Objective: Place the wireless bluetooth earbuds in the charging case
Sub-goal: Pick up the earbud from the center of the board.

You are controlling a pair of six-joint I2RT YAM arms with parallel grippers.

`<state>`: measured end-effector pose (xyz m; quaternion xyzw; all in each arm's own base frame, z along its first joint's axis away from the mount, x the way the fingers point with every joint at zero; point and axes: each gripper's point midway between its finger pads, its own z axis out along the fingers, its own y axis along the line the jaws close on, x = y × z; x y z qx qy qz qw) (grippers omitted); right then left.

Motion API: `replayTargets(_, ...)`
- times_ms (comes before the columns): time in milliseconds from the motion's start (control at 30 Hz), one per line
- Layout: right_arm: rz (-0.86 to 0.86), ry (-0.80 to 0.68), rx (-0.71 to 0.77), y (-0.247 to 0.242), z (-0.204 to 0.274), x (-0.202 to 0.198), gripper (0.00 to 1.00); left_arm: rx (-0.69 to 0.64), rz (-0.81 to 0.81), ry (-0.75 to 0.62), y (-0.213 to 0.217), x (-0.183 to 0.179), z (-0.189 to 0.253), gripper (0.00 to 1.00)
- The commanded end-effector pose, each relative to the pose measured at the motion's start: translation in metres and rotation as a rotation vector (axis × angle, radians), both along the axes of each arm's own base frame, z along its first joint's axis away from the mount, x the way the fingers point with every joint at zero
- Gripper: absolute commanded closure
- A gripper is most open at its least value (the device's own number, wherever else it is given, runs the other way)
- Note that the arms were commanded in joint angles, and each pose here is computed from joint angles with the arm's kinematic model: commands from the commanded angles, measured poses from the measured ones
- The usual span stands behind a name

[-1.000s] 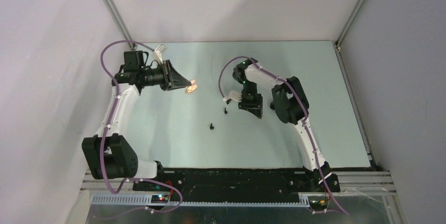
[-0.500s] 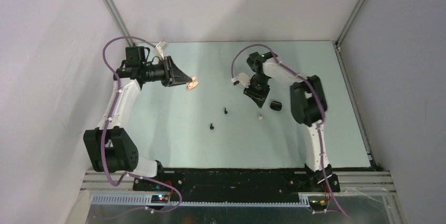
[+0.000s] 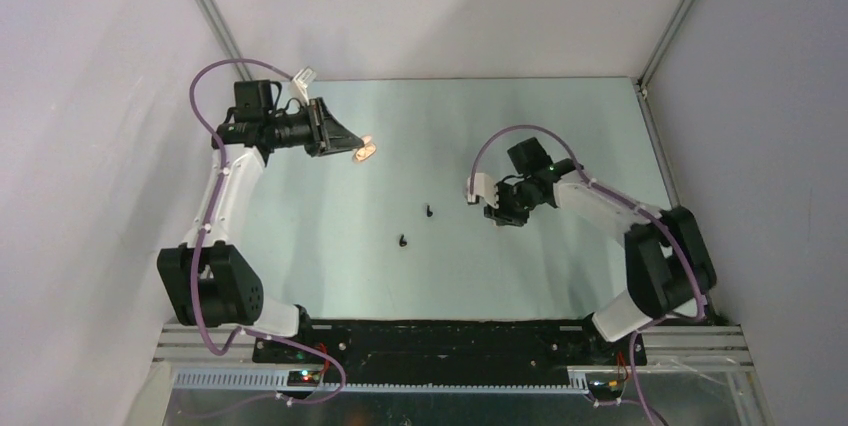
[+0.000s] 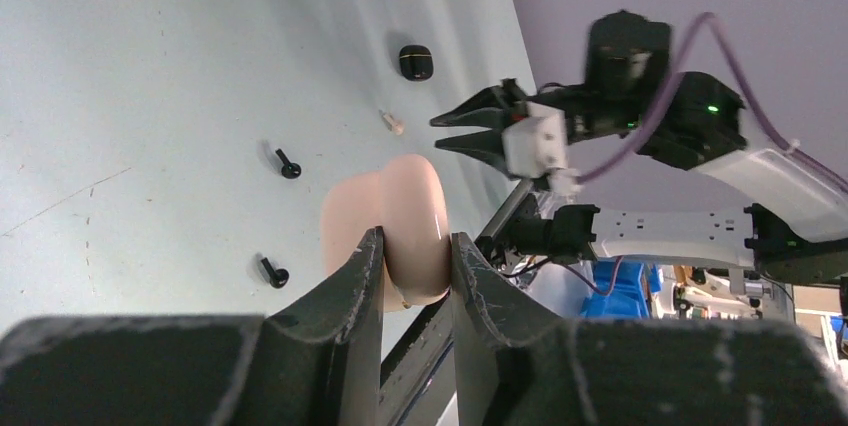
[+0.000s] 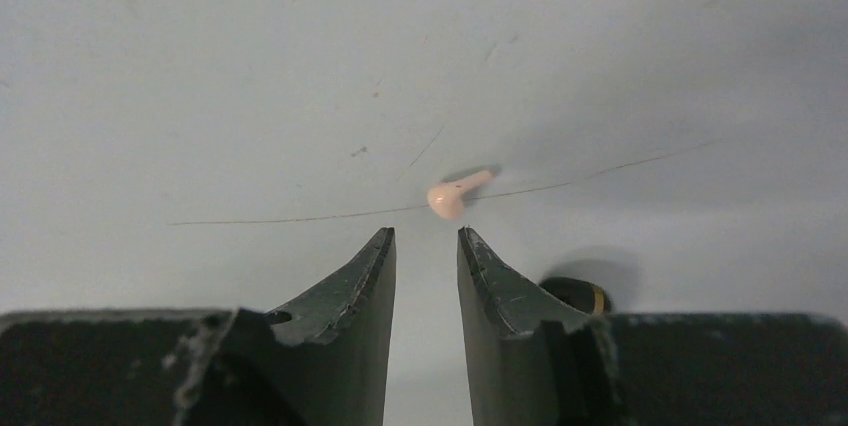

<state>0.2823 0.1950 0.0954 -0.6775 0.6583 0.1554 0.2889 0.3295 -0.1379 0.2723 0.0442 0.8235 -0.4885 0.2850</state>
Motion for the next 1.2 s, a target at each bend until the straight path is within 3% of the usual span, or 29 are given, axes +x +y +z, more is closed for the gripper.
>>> replayTargets(0, 0.020, -0.047, -0.058, -0.003, -0.026, 0.019, 0.67, 0.023, -0.009, -0.068, -0.001, -0.002, 0.007, 1.00)
replayTargets(800, 0.092, 0.001, -0.194, -0.005, -0.084, 0.021, 0.69, 0.048, -0.011, -0.077, 0.000, -0.007, -0.001, 1.00)
replayTargets(1167, 0.005, 0.043, -0.225, -0.007, -0.095, 0.028, 0.66, 0.048, -0.014, -0.066, -0.002, -0.008, -0.005, 1.00)
